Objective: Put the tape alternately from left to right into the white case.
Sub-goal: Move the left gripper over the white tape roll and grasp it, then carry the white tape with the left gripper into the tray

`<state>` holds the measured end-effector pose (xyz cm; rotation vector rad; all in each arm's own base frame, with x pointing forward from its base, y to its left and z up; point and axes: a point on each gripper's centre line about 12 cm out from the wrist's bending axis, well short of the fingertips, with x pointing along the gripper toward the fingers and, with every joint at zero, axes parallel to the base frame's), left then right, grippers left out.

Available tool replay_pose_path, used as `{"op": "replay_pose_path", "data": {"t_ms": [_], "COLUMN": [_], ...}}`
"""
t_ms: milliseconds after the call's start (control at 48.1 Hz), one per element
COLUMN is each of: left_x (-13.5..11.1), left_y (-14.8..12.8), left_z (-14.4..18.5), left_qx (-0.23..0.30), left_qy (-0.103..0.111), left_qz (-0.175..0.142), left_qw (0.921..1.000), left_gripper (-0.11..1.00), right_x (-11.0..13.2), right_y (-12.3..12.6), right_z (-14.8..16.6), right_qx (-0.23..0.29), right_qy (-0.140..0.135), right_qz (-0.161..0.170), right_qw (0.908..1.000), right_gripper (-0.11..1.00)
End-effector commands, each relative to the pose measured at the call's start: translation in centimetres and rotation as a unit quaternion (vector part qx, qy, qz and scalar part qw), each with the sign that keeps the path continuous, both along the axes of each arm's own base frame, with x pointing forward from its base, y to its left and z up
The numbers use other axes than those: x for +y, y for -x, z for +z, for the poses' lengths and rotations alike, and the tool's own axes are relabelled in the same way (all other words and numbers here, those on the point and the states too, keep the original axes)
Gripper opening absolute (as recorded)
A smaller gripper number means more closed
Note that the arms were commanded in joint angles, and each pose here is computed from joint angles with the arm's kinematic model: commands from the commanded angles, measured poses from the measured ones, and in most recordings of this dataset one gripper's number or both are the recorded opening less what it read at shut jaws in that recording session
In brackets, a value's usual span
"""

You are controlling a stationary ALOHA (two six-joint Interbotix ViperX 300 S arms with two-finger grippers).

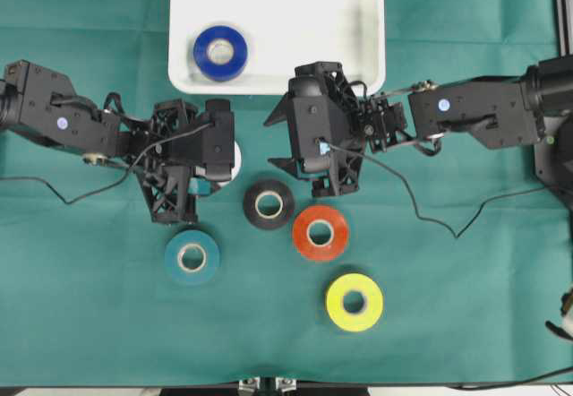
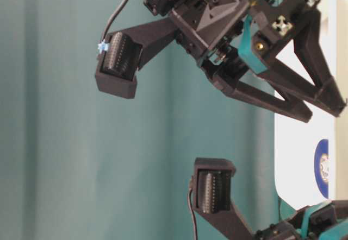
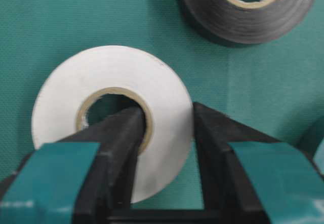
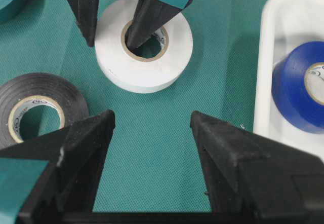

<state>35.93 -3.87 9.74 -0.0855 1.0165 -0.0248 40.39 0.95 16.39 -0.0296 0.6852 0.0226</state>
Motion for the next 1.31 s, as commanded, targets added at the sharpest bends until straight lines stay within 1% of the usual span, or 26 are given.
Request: {"op": "replay_pose_path", "data": {"t_ms": [0, 187, 458, 582, 749, 936, 1061, 1290], "left_x": [-0.1, -0.3, -0.5, -0.4, -0.3, -0.1, 1.1, 5.0], "left_y": [-0.4, -0.4, 0.2, 0.7, 1.3, 1.3, 1.3, 1.4], "left_z": [1.4, 2.5, 6.4, 7.8, 8.4, 8.4, 8.7, 9.2], "left_qx": [-0.019, -0.030, -0.070, -0.077, -0.074, -0.074, -0.078, -0.086], "left_qy": [0.003, 0.004, 0.009, 0.011, 0.010, 0.009, 0.005, -0.004], "left_qz": [0.000, -0.002, -0.006, -0.006, -0.007, -0.003, 0.009, 0.060], "left_qw": [0.9998, 0.9995, 0.9975, 0.9969, 0.9972, 0.9972, 0.9969, 0.9945], "left_gripper": [-0.03, -0.03, -0.03, -0.03, -0.03, -0.03, -0.03, -0.03], "right_x": [0.2, 0.2, 0.2, 0.2, 0.2, 0.2, 0.2, 0.1], "right_y": [-0.2, -0.2, -0.2, -0.2, -0.1, -0.1, -0.1, -0.1], "right_z": [1.6, 1.6, 1.6, 1.6, 1.5, 1.5, 1.5, 1.5], "right_qx": [-0.023, -0.023, -0.023, -0.023, -0.022, -0.022, -0.022, -0.021], "right_qy": [-0.003, -0.003, -0.002, -0.002, -0.002, -0.003, -0.002, -0.002], "right_qz": [0.002, 0.002, 0.002, 0.002, 0.002, 0.002, 0.002, 0.001], "right_qw": [0.9997, 0.9997, 0.9997, 0.9997, 0.9998, 0.9998, 0.9998, 0.9998], "right_gripper": [0.68, 0.68, 0.68, 0.68, 0.68, 0.68, 0.68, 0.68]}}
